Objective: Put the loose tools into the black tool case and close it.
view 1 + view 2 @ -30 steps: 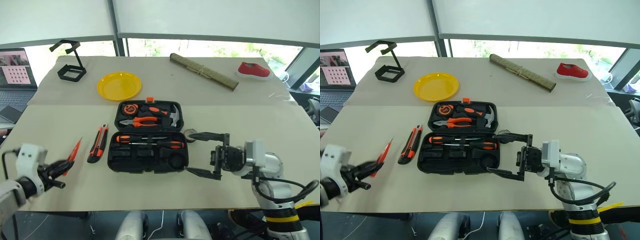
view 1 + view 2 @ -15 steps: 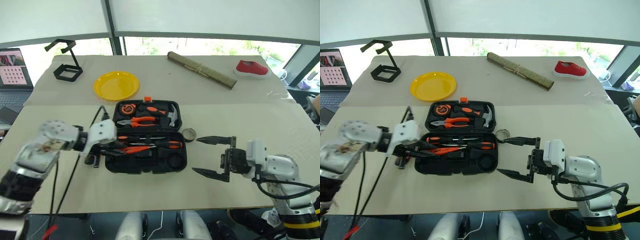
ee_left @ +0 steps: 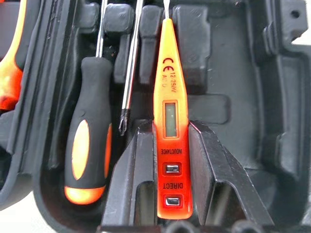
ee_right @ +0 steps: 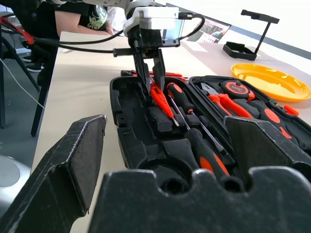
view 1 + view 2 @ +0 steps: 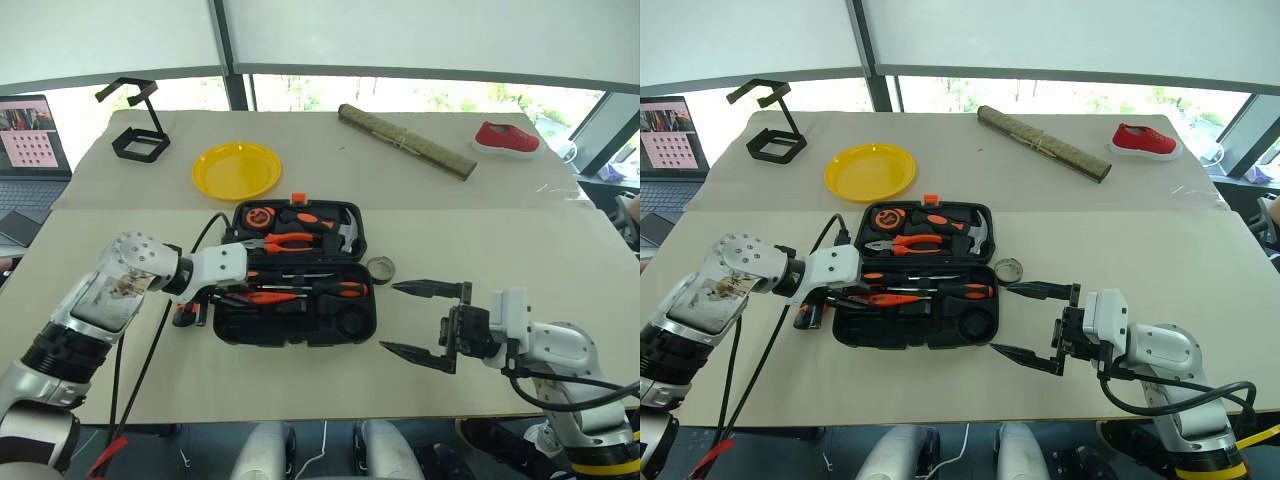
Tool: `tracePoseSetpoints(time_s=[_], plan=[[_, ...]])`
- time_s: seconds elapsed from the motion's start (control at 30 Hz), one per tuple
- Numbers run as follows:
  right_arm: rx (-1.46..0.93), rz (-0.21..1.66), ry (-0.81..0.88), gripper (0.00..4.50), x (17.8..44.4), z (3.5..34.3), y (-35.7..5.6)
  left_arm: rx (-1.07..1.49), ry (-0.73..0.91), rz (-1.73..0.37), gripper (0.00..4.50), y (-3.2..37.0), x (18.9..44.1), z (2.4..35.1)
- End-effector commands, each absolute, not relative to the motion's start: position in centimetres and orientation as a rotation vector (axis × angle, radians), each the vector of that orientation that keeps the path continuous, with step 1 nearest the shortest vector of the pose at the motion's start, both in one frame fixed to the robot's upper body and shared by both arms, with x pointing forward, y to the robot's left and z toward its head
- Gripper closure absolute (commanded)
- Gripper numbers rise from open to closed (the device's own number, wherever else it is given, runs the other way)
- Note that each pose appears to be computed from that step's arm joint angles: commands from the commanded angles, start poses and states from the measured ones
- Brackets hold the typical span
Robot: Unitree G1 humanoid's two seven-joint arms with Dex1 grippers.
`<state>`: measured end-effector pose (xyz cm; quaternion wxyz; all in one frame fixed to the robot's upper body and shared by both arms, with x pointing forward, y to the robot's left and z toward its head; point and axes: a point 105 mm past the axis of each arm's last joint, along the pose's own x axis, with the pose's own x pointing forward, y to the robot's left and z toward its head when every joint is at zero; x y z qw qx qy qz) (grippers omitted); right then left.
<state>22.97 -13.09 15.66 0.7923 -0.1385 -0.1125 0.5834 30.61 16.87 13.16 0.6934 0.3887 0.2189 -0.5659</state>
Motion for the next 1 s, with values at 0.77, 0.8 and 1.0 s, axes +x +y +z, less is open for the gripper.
tracePoseSetpoints(time_s=[0.77,0.8,1.0], plan=[[-0.303,1.284,-0.278,0.00,22.8,16.6,-11.9,0.874,0.435,-1.284,2.44,16.2,31.4,13.4],[-0.302,1.284,-0.277,0.00,22.8,16.6,-11.9,0.855,0.409,-1.291,2.07,16.1,31.3,13.9],[-0.294,1.288,-0.271,0.00,22.7,16.4,-12.0,0.798,0.270,-1.361,0.62,16.0,30.6,16.3]])
